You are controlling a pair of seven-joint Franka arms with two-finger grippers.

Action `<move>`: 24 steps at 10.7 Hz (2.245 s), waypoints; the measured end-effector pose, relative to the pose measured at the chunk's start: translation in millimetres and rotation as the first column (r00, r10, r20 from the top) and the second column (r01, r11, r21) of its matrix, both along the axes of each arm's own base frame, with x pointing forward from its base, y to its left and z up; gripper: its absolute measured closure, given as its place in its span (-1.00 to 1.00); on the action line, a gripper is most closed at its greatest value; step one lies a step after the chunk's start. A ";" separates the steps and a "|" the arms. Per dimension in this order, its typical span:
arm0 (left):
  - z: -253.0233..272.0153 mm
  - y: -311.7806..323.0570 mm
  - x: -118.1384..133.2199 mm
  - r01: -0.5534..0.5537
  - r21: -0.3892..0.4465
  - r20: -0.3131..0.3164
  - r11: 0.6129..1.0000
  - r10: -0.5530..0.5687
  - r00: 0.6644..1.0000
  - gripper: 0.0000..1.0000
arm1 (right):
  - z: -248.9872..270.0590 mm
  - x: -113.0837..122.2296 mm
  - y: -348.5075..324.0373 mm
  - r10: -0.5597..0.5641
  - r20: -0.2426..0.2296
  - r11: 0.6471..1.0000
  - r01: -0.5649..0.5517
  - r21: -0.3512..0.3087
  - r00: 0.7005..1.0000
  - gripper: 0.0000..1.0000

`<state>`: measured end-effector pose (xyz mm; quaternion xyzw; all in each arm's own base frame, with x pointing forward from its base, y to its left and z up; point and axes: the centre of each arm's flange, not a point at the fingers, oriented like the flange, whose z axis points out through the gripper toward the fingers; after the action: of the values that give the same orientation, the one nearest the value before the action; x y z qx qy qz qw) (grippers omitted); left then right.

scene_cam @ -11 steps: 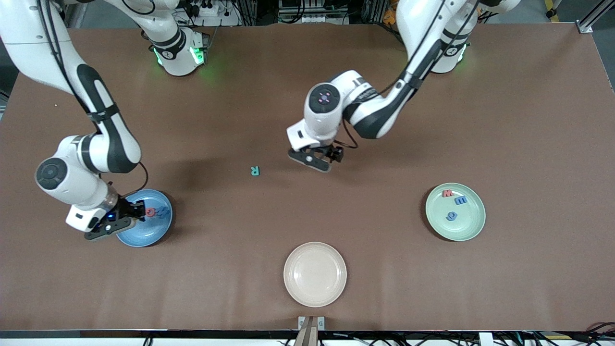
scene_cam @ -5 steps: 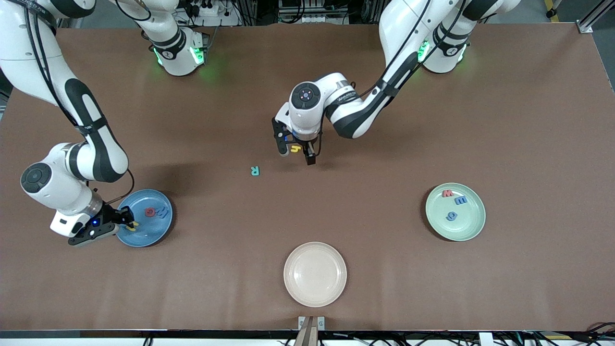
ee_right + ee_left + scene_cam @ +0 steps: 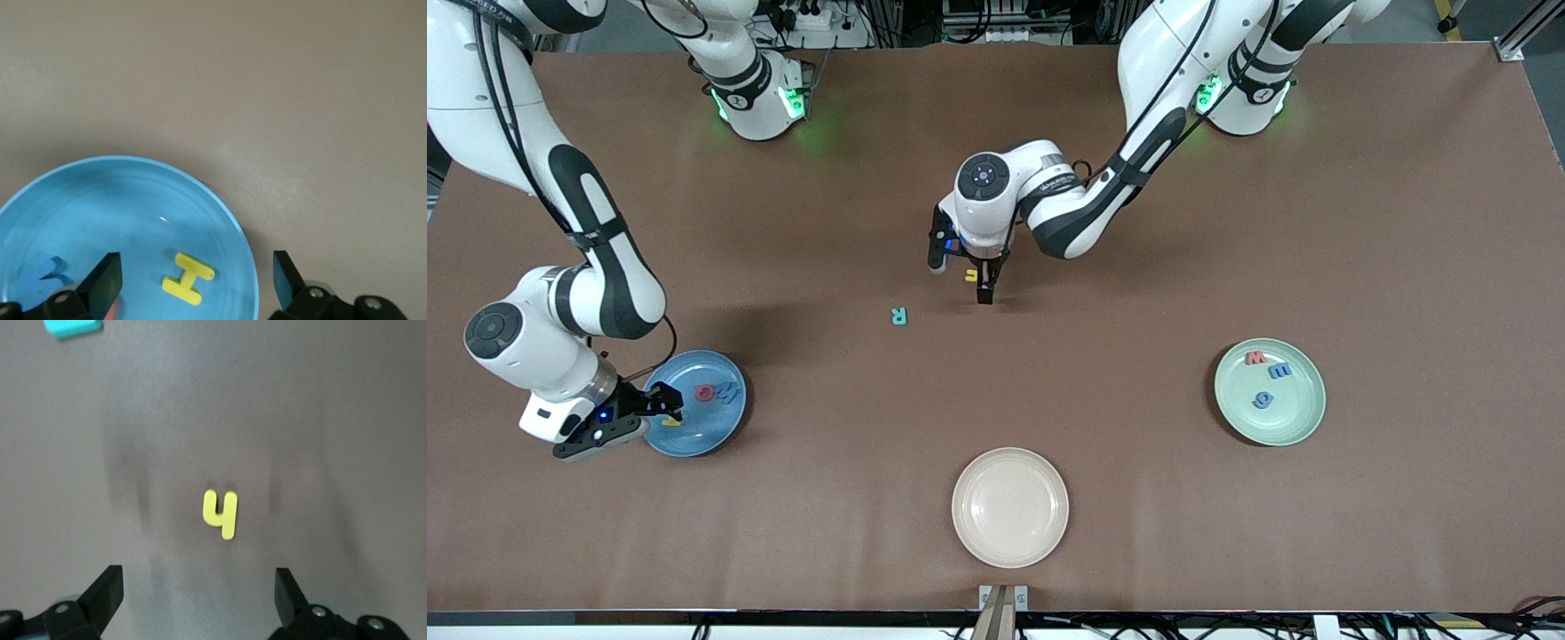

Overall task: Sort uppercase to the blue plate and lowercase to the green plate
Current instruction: 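Grasp the yellow 4 with the left gripper while the right gripper releases H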

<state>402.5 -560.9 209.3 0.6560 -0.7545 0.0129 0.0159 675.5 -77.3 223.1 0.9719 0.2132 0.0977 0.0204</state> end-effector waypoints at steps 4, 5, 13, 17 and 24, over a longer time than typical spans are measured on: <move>-19.7 -8.3 -8.4 0.040 -0.029 0.018 0.999 -0.039 0.999 -1.00 | 1.0 3.3 30.7 -0.017 -0.002 1.000 0.017 0.015 1.000 -1.00; -26.4 -8.7 -10.5 0.041 -0.028 0.011 0.999 -0.041 0.999 -1.00 | 0.1 3.3 43.0 -0.030 -0.015 0.999 0.031 0.021 0.999 -1.00; -42.5 -12.4 -19.1 0.054 -0.030 -0.001 0.998 -0.054 0.999 -0.91 | -4.1 -16.4 151.1 -0.287 -0.223 0.955 0.296 0.006 0.932 -1.00; -40.4 -15.3 -17.5 0.056 -0.041 0.008 0.998 -0.056 0.998 -0.36 | -1.6 -23.9 177.8 -0.383 -0.251 0.920 0.391 -0.018 0.889 -1.00; -33.5 -5.2 5.3 0.042 -0.044 0.039 0.998 -0.041 0.998 0.48 | -3.3 -34.3 212.0 -0.456 -0.280 0.882 0.472 -0.012 0.845 -1.00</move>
<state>407.9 -566.1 175.8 0.6393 -0.7676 0.0421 0.0164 641.2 134.8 219.8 0.9987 -0.0302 -0.0397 -0.0143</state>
